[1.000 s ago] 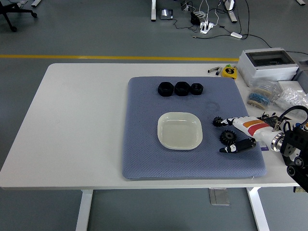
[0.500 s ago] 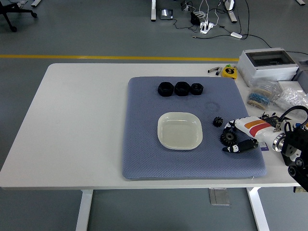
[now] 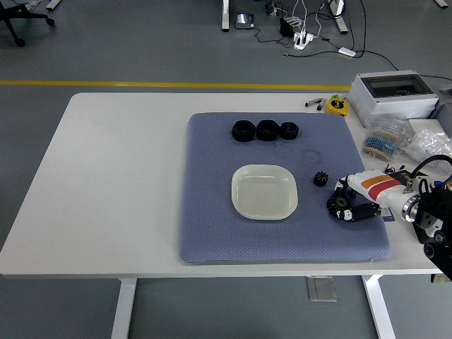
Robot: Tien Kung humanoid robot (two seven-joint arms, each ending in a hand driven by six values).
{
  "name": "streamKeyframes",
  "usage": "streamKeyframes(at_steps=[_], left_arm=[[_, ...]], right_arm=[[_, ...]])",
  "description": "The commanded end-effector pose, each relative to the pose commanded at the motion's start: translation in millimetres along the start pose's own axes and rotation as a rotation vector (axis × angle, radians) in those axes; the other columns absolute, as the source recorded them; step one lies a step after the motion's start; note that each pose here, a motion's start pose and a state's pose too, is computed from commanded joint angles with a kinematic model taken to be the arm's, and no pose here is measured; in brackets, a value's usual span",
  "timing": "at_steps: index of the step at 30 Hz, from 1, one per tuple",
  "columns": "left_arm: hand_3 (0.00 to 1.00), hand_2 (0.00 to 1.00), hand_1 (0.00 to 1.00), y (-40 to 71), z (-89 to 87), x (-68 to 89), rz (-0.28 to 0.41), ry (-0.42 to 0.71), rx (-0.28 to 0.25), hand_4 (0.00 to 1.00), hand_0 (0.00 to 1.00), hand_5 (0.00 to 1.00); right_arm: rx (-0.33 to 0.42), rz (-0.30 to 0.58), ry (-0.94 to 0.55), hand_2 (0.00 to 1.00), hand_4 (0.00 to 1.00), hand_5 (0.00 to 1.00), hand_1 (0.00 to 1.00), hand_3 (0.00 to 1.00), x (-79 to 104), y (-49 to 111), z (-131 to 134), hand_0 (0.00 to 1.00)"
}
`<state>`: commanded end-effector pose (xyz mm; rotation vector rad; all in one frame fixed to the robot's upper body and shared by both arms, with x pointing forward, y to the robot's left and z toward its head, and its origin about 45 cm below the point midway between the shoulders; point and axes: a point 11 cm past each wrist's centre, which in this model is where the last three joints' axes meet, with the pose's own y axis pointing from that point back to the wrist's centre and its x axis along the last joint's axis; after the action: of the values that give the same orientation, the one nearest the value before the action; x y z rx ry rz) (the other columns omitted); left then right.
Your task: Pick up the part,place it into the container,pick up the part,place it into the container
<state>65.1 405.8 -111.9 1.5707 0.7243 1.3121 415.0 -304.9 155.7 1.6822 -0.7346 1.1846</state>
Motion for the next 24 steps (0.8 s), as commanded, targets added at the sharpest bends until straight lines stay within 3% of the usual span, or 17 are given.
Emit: streamKeyframes(at_steps=[1,6,7,12,13,24], left_arm=[[0.66,0.747,0.709,0.0,0.2,-0.1,0.0,0.0,-0.001,0.685,0.705,0.675],[0.66,0.747,0.709,0.1,1.2,-0.2,0.0,0.002,-0.003,0.685,0.705,0.675],[0.661,0.747,0.71,0.1,1.5,-0.2,0.0,0.002,-0.004,0.685,0.706,0.676],[0.661,0.747,0.71,0.2,2.1,-0.6,0.0,0.005,-0.005,0.685,0.706,0.676],[0.659,0.747,0.71,0.2,2.1,-0.6,0.0,0.005,-0.006,0.686,0.706,0.677],[0.659,0.747,0.71,0.1,1.7,-0.5,-0.001,0.003,-0.005,0.685,0.706,0.678]], right_arm=[[0.001,0.001,0.002,0.528,0.771,0.527,0.401,0.541,-0.1,0.0,0.2,0.19],[0.01,0.011,0.005,0.528,0.771,0.527,0.401,0.541,0.3,0.7,0.3,0.19],[0.012,0.015,0.005,0.488,0.736,0.532,0.239,0.515,0.7,0.8,0.0,0.033],[0.029,0.032,0.007,0.488,0.736,0.532,0.239,0.515,3.5,0.9,-3.4,0.033],[0.033,0.039,0.007,0.452,0.719,0.533,0.126,0.507,4.5,0.8,-4.3,0.002],[0.087,0.088,0.012,0.397,0.708,0.529,0.066,0.501,17.4,-0.7,-19.9,0.002]])
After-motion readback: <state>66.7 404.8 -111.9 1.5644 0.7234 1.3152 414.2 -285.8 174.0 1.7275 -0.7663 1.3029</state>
